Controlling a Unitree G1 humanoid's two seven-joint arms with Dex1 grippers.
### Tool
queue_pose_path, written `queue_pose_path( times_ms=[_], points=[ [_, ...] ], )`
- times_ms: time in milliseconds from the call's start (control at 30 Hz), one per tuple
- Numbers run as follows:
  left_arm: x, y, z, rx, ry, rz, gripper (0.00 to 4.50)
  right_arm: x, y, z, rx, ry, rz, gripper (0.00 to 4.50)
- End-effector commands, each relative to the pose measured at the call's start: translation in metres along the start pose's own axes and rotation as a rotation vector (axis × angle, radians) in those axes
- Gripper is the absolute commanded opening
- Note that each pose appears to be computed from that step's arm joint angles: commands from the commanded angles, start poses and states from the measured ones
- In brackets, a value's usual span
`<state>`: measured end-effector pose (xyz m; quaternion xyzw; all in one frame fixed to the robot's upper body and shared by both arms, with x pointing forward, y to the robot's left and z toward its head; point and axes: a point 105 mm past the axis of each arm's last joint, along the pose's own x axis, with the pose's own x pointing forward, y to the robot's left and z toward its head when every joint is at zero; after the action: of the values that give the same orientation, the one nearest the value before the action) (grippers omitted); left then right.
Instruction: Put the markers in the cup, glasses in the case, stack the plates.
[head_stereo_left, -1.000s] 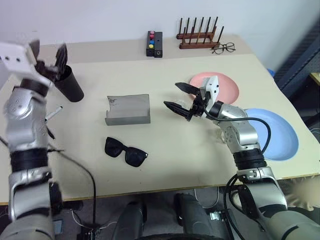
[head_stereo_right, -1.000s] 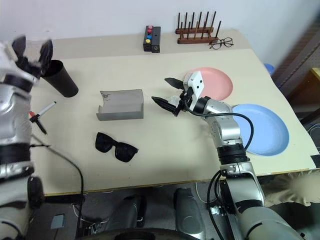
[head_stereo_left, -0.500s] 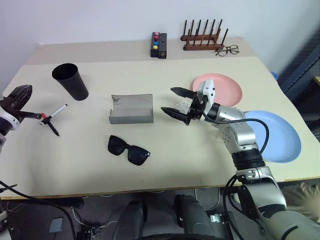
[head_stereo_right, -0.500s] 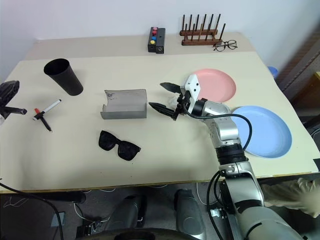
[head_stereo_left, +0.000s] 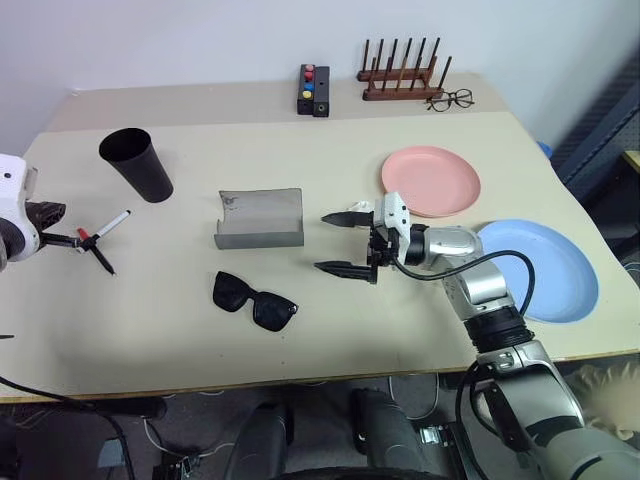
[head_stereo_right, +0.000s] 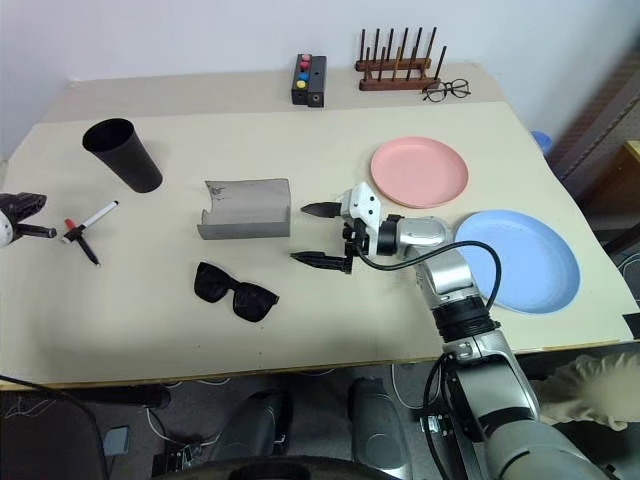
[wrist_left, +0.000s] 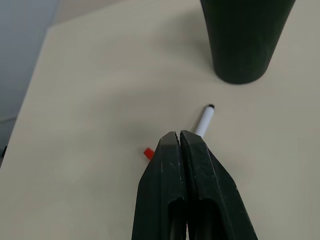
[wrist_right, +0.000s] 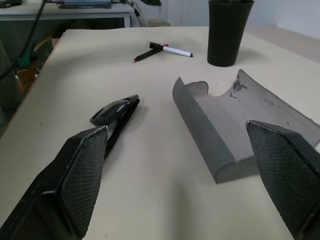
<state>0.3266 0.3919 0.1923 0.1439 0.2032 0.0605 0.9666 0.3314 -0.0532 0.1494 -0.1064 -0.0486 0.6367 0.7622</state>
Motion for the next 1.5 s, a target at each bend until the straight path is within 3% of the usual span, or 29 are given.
queue_pose_path(
  times_ms=[33,167,367,533,1033,1500],
  points=[
    [-0.002,0.01,0.013,0.086,-0.025,0.034,0.02,0.005,-0.002,0.022,-0.076,-0.049,0.005,4.5],
    [0.003,0.004,0.007,0.074,0.006,-0.036,1.31,0.006,-0.003,0.023,-0.079,-0.056,-0.007,4.5],
    [0.012,0.014,0.007,0.076,0.032,0.006,4.41,0.006,-0.004,0.025,-0.079,-0.063,-0.016,4.5],
    [0.024,0.018,0.004,0.092,0.097,0.017,4.46,0.006,-0.005,0.026,-0.08,-0.067,-0.026,4.5],
    [0.055,-0.027,-0.015,0.184,0.245,-0.174,4.46,0.004,-0.006,0.028,-0.082,-0.065,-0.053,4.5],
    [0.061,-0.02,-0.027,0.219,0.328,-0.127,4.46,-0.002,-0.007,0.029,-0.076,-0.059,-0.084,4.5]
  ],
)
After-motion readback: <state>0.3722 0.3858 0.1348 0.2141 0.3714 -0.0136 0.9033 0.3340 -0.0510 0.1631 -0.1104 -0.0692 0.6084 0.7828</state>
